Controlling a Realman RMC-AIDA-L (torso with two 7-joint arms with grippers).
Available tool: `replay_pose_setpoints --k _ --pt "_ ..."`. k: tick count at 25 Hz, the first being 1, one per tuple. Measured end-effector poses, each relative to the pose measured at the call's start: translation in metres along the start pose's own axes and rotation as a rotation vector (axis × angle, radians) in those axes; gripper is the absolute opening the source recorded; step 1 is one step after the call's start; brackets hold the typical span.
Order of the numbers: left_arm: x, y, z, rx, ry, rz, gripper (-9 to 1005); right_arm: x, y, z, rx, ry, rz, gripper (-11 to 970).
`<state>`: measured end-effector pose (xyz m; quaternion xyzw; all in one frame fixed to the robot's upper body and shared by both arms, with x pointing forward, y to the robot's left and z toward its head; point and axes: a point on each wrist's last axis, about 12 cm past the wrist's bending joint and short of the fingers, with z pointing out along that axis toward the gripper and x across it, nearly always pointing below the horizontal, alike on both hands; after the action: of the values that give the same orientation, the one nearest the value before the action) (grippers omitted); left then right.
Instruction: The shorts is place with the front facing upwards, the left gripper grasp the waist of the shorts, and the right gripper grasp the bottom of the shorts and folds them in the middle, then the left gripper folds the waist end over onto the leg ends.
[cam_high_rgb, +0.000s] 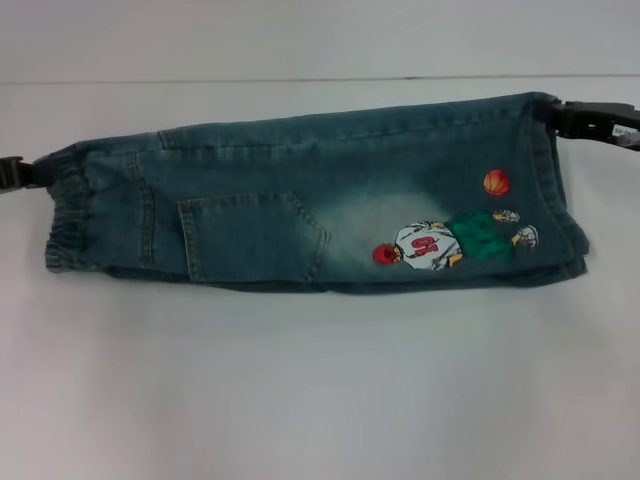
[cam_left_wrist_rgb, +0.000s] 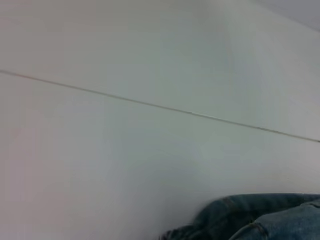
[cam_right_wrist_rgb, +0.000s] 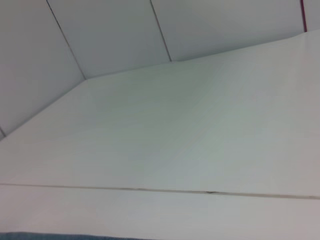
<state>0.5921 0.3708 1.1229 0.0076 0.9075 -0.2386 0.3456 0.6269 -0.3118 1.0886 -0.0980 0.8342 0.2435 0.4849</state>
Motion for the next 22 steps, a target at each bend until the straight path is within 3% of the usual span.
replay_pose_setpoints --k 11,22 --pt "0.001 -0.005 0.016 -0.038 0.002 0.039 20 -0.001 0.015 0.023 0.024 0.027 -0.071 122" --pt "0.002 -0.008 0.02 -0.039 0.002 0.037 237 0.007 0.02 0.032 0.044 0.085 -0.062 141"
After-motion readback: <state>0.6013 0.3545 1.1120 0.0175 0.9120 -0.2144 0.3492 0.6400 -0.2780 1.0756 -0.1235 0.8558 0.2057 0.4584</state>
